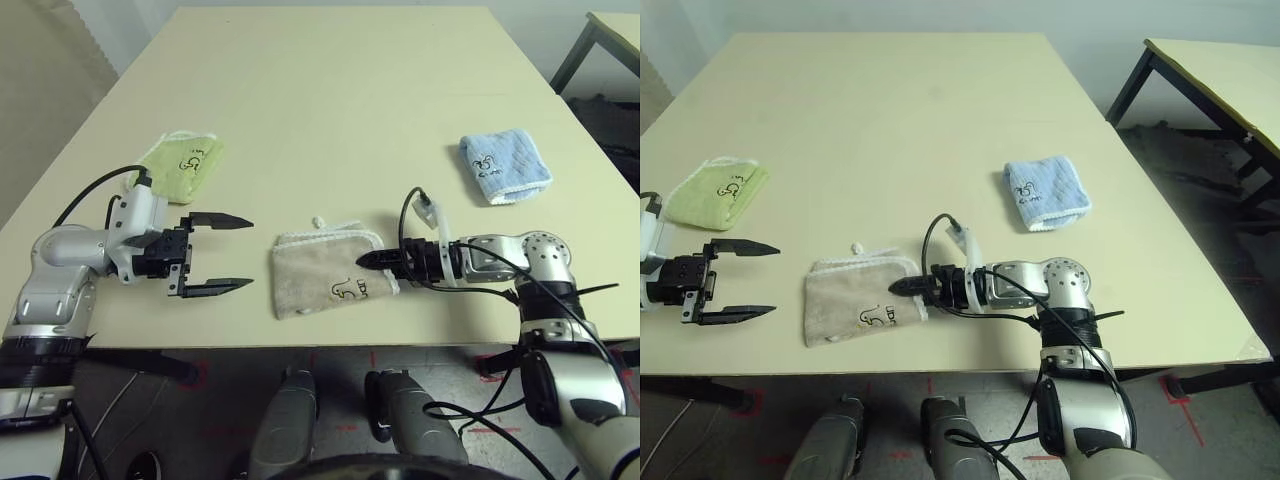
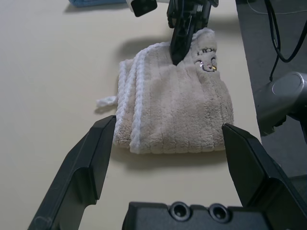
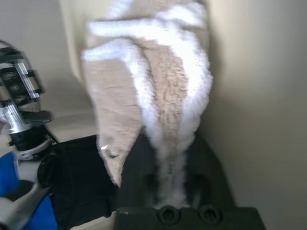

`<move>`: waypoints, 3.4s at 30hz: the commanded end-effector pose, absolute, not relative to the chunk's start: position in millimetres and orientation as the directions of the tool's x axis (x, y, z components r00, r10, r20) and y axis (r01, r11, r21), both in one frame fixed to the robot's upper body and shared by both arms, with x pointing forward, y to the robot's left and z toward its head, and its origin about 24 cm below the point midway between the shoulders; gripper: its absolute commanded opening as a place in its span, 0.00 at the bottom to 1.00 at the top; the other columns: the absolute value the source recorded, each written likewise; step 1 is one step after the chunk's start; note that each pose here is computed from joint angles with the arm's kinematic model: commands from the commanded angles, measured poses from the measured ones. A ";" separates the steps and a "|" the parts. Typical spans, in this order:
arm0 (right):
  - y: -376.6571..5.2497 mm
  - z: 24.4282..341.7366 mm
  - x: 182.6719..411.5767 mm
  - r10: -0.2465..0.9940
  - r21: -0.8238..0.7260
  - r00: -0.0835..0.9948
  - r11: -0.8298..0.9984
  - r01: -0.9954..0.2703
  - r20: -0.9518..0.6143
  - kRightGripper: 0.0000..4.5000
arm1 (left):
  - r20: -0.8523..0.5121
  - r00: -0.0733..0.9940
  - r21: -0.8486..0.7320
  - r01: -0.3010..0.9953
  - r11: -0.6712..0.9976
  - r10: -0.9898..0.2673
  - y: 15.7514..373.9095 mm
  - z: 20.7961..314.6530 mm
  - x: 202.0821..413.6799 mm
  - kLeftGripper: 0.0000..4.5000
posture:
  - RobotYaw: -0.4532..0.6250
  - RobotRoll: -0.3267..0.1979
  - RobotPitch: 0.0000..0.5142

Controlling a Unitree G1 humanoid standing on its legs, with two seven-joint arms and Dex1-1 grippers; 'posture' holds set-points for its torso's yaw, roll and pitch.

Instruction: Fold the towel and set it aside.

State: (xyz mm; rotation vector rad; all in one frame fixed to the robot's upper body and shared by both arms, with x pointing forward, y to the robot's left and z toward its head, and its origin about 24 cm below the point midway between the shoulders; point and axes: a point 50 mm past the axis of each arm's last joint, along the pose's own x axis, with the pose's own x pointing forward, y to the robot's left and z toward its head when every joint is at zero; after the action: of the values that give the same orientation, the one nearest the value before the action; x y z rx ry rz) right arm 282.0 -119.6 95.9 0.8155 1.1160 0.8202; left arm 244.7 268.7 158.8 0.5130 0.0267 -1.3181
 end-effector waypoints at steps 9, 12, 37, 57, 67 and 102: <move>-124.1 140.3 306.1 0.885 0.921 0.380 0.351 -0.171 -0.267 0.00 | -0.312 0.249 0.322 0.936 0.144 -0.917 271.0 145.8 243.0 1.00 | 0.49 0.62 0.27; -131.5 155.5 315.7 0.864 0.926 0.446 0.337 -0.169 -0.232 0.00 | -0.313 0.245 0.320 0.937 0.141 -0.918 271.5 144.9 244.8 1.00 | 0.48 0.62 0.27; -246.3 229.7 371.4 0.330 0.886 0.944 0.429 -0.176 0.027 0.00 | -0.149 0.443 0.249 0.882 0.400 -0.884 260.4 150.7 275.3 1.00 | 0.45 0.62 0.26; -299.8 177.9 365.1 -0.110 0.907 0.983 0.380 0.178 -0.147 0.00 | -0.167 0.469 0.231 0.874 0.429 -0.867 243.1 143.7 276.0 1.00 | 0.45 0.62 0.27; -304.2 163.9 347.3 -0.180 0.898 0.950 0.321 0.302 -0.255 0.00 | -0.170 0.456 0.239 0.879 0.413 -0.873 242.2 144.0 275.5 1.00 | 0.45 0.62 0.27; -279.1 231.3 312.6 -0.167 0.605 0.924 0.713 0.353 -0.343 0.99 | -0.161 0.476 0.257 0.866 0.429 -0.865 246.7 147.7 280.8 1.00 | 0.44 0.62 0.27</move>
State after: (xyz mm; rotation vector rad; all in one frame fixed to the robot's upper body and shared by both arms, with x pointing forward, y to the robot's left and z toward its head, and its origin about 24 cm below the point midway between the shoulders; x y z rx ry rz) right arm 312.9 -294.2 209.4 0.8228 0.2920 -0.3696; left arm 280.0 242.5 148.2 0.3262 -0.0118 -1.1029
